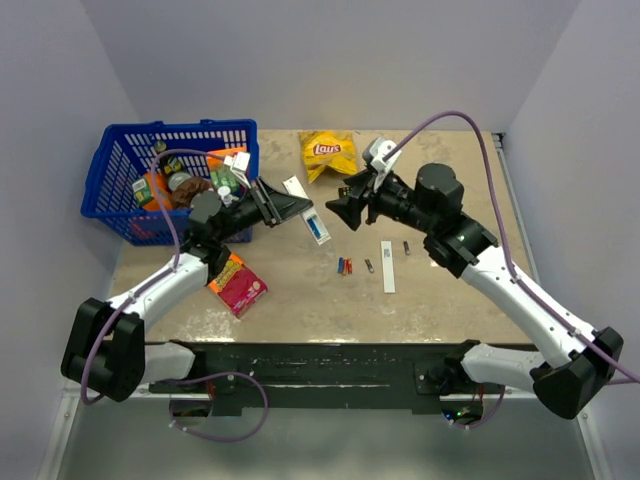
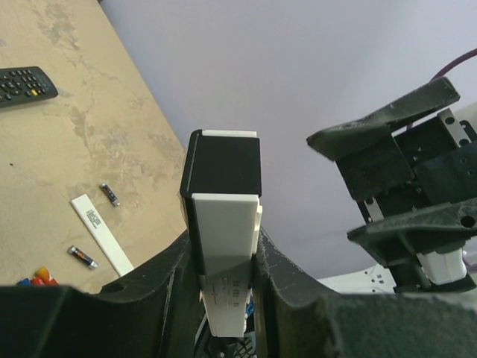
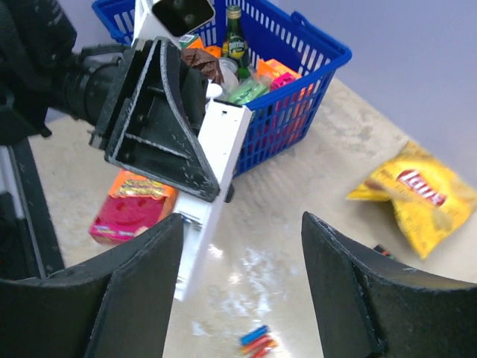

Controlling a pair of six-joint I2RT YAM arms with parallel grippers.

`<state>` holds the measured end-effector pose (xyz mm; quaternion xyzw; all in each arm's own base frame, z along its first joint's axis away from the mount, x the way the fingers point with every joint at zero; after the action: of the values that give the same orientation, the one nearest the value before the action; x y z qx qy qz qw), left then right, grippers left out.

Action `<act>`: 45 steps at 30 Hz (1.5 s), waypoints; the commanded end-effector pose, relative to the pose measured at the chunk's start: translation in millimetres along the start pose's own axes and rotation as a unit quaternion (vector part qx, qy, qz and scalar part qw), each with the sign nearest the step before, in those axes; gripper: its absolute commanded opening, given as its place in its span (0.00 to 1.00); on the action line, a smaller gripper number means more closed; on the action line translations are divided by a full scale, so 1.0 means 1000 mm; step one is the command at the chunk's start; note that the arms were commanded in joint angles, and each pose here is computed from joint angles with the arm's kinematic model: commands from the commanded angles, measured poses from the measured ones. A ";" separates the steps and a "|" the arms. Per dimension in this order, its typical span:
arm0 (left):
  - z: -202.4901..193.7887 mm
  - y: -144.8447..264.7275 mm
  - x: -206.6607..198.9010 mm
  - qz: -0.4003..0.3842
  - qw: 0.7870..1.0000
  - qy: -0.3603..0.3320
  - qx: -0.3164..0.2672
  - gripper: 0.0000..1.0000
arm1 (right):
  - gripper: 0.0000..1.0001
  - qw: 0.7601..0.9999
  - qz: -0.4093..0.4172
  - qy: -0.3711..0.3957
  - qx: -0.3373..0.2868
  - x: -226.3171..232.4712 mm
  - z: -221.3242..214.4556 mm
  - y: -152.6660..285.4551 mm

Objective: Load the batteries into the remote control
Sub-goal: Load the battery into the remote control.

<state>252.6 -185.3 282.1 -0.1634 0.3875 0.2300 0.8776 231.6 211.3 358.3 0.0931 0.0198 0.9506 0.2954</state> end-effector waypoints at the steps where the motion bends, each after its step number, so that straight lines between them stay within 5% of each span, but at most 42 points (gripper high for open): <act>1: 0.017 -0.003 -0.024 -0.060 0.998 -0.027 0.002 0.00 | 0.67 0.982 0.127 0.135 -0.028 0.010 0.012 0.017; 13: 0.023 -0.007 -0.033 -0.069 0.997 -0.023 0.034 0.00 | 0.73 0.939 0.204 0.278 0.003 0.007 0.005 0.011; 18: 0.023 -0.008 -0.034 -0.066 0.997 -0.020 0.042 0.00 | 0.67 0.924 0.227 0.307 -0.017 0.010 0.014 0.006; 26: 0.025 -0.010 -0.034 -0.054 0.997 -0.027 0.052 0.00 | 0.37 0.907 0.286 0.309 -0.019 0.013 0.015 -0.010; 45: 0.030 -0.013 -0.035 -0.035 0.996 -0.049 0.063 0.00 | 0.28 0.905 0.295 0.306 0.012 0.010 0.008 -0.029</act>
<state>255.3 -190.7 311.7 -0.1016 0.3842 0.1925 0.8972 242.4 238.0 349.8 -0.1747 0.1016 0.9792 -0.0161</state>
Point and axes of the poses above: each gripper's point midway between its finger pads, its own y axis back along the fingers, its own x axis along the line the jaws close on, z = x × y, the point moved 9 cm from there along y, back along the fingers, and after that the axes turned 9 degrees about -y, right-handed, at the moved point
